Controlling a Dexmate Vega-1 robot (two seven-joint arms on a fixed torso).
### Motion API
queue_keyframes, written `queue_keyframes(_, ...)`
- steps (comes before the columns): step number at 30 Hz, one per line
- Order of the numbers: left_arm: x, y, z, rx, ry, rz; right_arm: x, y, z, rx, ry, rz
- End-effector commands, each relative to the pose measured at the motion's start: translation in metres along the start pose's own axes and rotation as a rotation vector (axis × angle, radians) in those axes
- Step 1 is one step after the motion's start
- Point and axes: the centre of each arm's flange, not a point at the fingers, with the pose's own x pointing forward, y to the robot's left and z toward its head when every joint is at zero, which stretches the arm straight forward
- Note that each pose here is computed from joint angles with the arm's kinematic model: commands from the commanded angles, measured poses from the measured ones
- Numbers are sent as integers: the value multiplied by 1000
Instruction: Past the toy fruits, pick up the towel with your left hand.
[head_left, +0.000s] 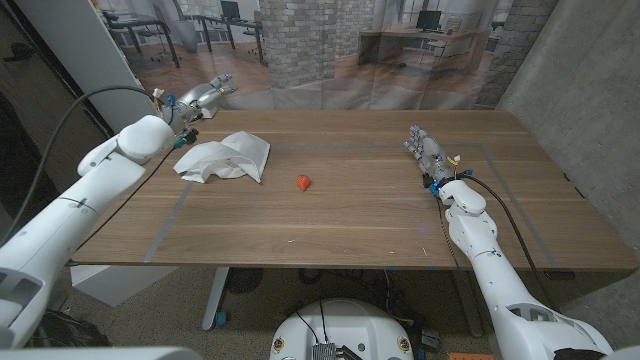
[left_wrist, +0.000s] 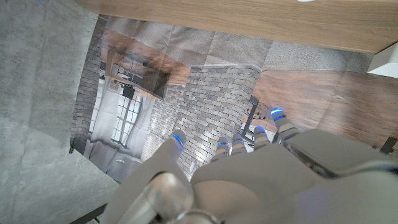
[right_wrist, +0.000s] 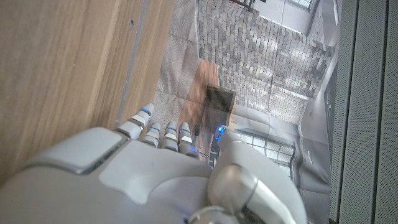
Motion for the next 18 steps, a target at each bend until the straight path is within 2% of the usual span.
queue_keyframes(1,5,17,7,72,32,-70,0,-1,-1,5,-1,0)
queue_keyframes(18,11,34,18,170,92,-172,1,-2,-2,10,0,3)
